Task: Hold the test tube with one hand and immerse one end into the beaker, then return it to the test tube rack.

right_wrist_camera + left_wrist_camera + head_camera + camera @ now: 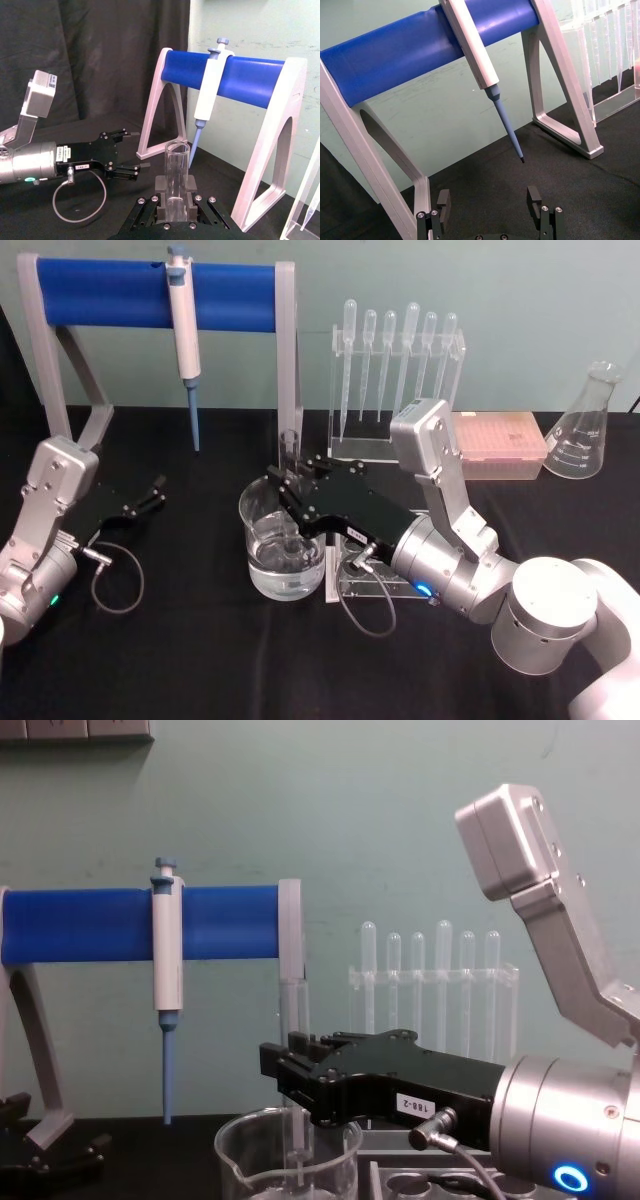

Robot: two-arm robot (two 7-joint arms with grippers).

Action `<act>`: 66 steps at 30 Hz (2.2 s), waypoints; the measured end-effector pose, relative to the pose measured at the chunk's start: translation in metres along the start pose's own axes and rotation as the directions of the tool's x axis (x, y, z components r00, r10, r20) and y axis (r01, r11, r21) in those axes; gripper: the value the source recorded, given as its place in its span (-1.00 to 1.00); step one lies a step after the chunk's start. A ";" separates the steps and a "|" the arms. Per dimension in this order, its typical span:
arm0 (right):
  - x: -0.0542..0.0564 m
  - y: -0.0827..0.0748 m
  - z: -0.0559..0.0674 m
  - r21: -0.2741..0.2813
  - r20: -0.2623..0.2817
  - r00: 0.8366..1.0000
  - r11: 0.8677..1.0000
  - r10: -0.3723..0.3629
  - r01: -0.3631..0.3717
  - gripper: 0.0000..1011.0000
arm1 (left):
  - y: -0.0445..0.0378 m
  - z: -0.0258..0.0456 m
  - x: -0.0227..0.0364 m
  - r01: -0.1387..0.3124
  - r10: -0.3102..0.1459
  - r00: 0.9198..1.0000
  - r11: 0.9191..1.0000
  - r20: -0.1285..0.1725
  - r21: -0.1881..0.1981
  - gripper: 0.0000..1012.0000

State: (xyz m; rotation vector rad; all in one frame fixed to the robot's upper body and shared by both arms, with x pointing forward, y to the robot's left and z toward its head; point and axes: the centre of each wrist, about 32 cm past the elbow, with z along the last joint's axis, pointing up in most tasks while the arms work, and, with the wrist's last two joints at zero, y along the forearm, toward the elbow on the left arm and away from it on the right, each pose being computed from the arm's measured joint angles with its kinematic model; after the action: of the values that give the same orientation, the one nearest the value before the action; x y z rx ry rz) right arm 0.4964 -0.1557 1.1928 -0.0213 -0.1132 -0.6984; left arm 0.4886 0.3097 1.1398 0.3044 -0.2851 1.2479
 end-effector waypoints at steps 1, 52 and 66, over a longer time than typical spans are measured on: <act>0.000 0.000 0.000 0.000 0.000 1.000 1.000 0.000 0.000 -0.56 | 0.0000 0.0000 0.0000 0.000 0.000 1.000 1.000 0.000 0.000 0.98; 0.000 0.000 0.000 0.003 -0.001 1.000 1.000 0.000 0.000 -0.56 | 0.0000 0.0000 0.0000 0.000 0.000 1.000 1.000 0.000 0.000 0.98; 0.000 0.000 0.000 0.003 -0.001 1.000 1.000 0.000 0.000 -0.56 | 0.0000 0.0000 0.0000 0.000 0.000 1.000 1.000 0.000 0.000 0.98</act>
State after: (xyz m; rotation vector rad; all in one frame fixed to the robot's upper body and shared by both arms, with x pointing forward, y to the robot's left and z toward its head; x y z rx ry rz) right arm 0.4968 -0.1557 1.1927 -0.0181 -0.1136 -0.6980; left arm 0.4886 0.3097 1.1398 0.3044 -0.2851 1.2479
